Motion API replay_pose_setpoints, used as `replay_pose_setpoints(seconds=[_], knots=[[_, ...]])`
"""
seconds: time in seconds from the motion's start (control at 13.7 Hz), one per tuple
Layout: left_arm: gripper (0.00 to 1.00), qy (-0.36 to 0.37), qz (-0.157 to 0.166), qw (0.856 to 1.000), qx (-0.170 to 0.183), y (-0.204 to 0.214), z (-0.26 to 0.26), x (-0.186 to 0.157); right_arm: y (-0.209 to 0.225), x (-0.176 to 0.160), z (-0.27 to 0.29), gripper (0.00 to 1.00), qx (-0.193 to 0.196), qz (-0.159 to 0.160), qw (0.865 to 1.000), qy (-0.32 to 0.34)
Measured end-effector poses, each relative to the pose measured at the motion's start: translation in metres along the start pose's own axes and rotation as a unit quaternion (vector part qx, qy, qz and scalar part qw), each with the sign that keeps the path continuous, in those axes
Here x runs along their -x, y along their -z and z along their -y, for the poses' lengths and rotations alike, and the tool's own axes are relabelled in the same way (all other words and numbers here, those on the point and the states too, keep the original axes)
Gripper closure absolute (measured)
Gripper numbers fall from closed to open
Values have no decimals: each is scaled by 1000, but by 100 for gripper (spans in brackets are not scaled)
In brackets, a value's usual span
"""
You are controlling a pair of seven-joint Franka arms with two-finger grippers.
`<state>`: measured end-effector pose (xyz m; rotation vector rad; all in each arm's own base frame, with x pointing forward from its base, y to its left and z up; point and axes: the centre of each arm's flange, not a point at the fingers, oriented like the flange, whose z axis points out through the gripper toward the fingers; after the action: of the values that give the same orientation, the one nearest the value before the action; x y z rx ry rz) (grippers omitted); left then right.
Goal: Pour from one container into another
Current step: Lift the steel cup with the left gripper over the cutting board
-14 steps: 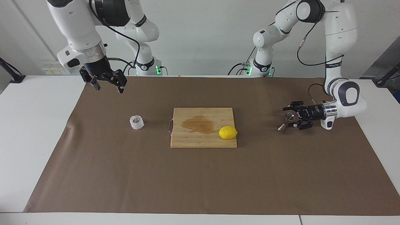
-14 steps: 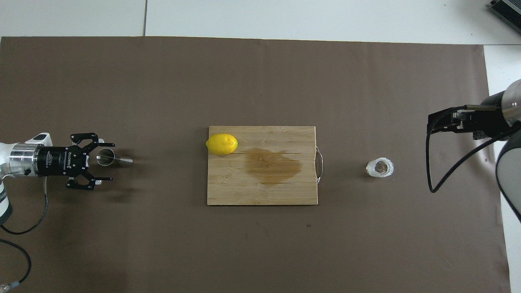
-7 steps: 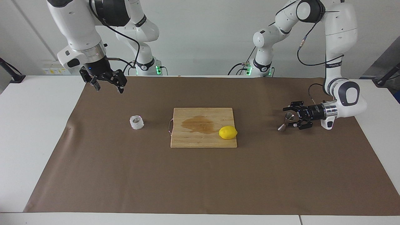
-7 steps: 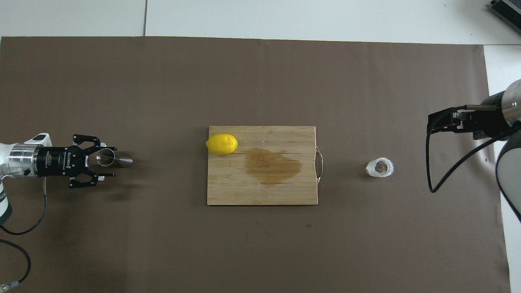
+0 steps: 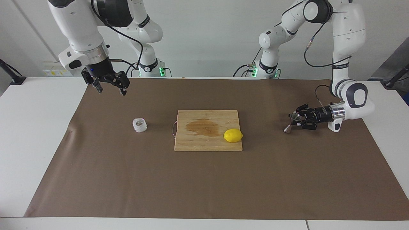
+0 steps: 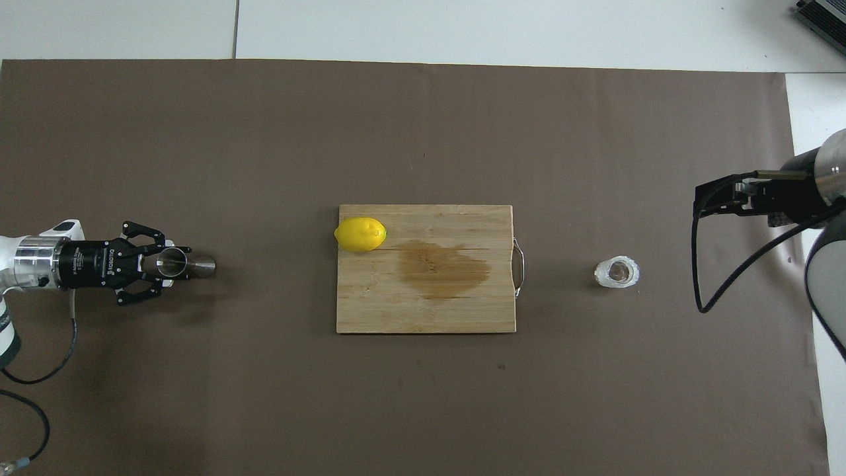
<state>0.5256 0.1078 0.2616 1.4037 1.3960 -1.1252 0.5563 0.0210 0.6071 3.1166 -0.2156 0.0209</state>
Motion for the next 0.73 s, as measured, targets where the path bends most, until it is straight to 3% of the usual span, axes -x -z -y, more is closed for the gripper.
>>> replay_pose_setpoints(seconds=[0.36, 0.73], knots=[[56, -9, 52, 998, -15, -26, -6, 19, 0, 0, 0, 0, 0, 0, 1000, 0], [56, -32, 111, 992, -49, -105, -24, 59, 0, 0, 0, 0, 0, 0, 1000, 0]])
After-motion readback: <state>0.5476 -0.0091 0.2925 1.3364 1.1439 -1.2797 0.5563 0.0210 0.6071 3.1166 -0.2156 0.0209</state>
